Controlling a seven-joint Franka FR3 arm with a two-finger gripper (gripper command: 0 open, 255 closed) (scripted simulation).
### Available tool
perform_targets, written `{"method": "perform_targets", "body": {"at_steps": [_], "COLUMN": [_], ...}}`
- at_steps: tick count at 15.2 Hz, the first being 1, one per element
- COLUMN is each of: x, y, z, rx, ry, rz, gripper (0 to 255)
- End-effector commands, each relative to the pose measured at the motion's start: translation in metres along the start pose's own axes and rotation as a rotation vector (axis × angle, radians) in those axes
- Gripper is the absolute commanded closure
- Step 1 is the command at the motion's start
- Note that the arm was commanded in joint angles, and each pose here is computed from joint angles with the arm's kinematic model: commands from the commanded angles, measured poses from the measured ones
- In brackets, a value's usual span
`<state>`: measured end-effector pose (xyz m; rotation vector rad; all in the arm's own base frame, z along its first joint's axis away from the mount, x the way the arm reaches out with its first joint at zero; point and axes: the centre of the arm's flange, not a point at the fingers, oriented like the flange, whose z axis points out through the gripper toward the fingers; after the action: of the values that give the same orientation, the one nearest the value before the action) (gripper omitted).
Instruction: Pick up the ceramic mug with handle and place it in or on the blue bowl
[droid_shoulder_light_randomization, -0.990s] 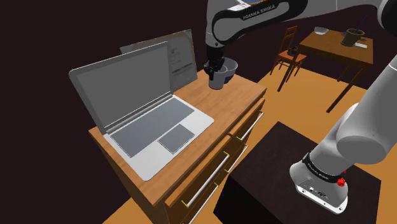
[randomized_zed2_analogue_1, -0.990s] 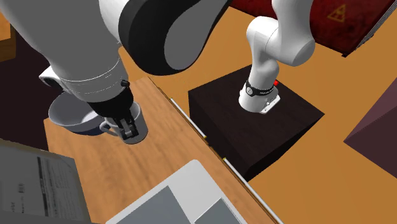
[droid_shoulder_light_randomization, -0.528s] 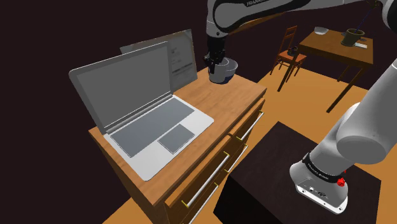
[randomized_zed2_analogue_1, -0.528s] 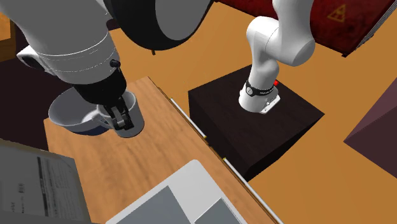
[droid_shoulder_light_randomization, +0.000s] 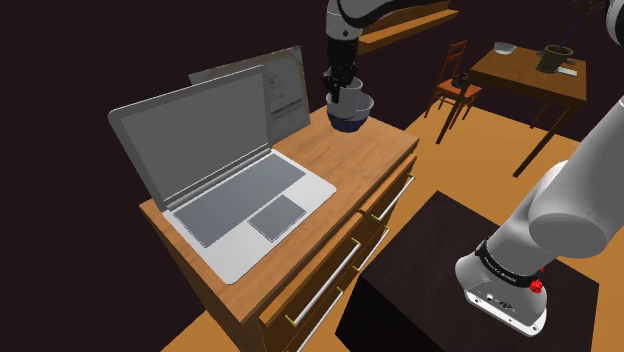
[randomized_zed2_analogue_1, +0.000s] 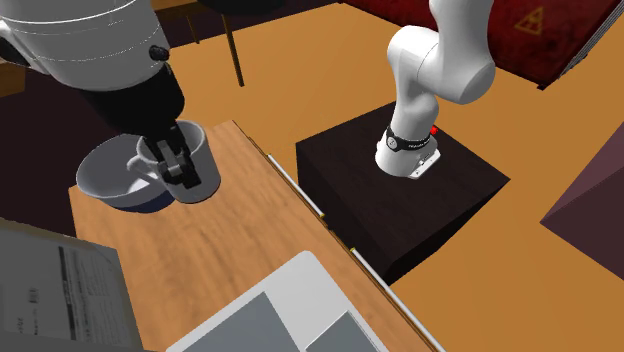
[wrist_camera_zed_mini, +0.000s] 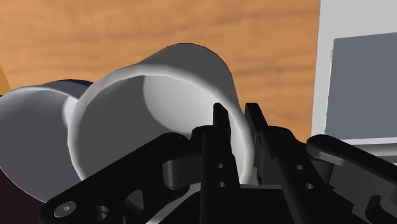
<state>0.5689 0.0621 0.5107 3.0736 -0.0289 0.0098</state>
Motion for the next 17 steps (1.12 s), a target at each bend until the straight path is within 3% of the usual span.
{"method": "perform_targets", "body": {"at_steps": [1, 4, 17], "x": [0.0, 0.0, 0.097], "y": [0.0, 0.001, 0.142], "z": [-0.011, -0.024, -0.031], "rx": [0.0, 0.0, 0.0], "ry": [0.0, 0.0, 0.0], "rz": [0.0, 0.0, 0.0], "gripper": [255, 255, 255]}}
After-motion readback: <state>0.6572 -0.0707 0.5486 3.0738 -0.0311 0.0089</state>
